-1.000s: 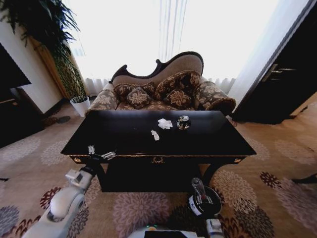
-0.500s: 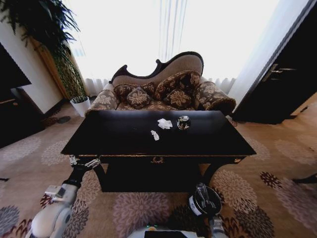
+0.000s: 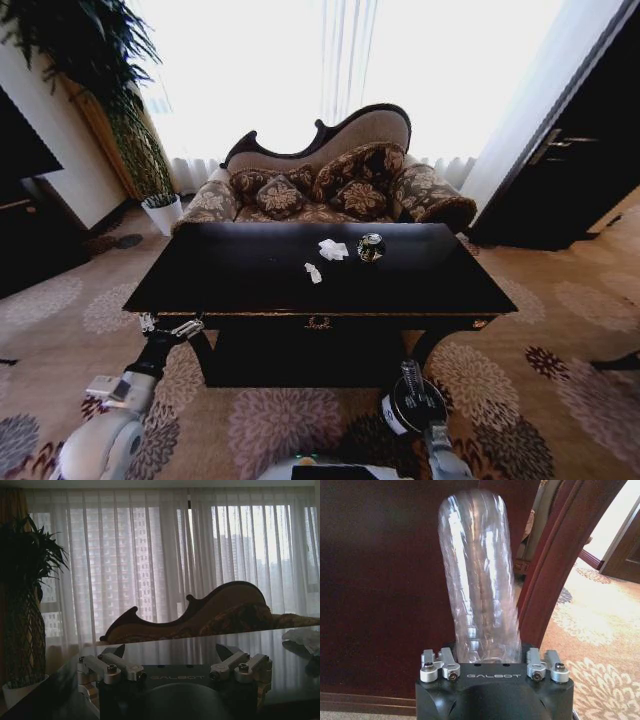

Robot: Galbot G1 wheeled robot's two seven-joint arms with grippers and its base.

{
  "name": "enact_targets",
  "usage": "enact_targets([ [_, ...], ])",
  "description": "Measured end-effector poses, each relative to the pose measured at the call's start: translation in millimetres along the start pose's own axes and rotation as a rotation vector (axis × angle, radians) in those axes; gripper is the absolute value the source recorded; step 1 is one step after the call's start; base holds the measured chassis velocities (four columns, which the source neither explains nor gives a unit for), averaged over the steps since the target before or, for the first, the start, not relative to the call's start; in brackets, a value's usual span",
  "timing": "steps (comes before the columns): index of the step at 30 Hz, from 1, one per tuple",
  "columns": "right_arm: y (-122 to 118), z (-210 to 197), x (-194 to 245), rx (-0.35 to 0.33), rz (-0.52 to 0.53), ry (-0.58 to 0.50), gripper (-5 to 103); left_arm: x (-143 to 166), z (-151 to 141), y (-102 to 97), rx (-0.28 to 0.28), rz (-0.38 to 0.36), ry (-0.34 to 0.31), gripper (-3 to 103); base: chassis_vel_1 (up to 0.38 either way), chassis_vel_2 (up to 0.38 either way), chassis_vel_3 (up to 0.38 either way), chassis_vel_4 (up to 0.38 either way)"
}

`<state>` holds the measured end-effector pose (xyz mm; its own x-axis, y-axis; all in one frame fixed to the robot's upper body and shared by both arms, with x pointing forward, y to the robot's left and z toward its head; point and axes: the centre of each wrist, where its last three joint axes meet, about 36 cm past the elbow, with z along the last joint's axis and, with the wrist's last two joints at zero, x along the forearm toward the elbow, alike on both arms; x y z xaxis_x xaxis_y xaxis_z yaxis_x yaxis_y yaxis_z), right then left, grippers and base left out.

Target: Move to the front of the table and place the trash on the table into the trash bin.

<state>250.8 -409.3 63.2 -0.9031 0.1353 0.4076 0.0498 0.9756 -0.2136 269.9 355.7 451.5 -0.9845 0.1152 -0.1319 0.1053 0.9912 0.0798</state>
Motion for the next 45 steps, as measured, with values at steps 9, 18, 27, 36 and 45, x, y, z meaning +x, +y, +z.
enact_targets([
  [9, -2.0, -0.6, -1.9, -0.005, 0.005, 0.001, 91, 2.6, 1.8, -3.1, 0.010, -0.001, 0.009, 100, 0.000, 0.000, 0.000, 0.000],
  [18, 11.5, 5.7, 14.0, -0.029, -0.006, -0.002, 100, 9.8, 3.8, -8.1, 0.016, 0.003, 0.028, 100, 0.000, 0.000, 0.000, 0.000],
  [27, 25.2, 10.5, 46.5, -0.059, -0.010, -0.034, 100, 9.9, 3.8, -8.3, 0.016, 0.004, 0.029, 100, 0.000, 0.000, 0.000, 0.000],
  [36, 38.3, 3.4, 98.1, -0.096, 0.017, -0.148, 100, 9.8, 3.8, -8.3, 0.016, 0.005, 0.030, 100, 0.000, 0.000, 0.000, 0.000],
  [45, 51.1, -35.2, 158.9, -0.173, 0.072, -0.277, 100, 9.7, 3.7, -8.3, 0.015, 0.005, 0.029, 100, 0.000, 0.000, 0.000, 0.000],
])
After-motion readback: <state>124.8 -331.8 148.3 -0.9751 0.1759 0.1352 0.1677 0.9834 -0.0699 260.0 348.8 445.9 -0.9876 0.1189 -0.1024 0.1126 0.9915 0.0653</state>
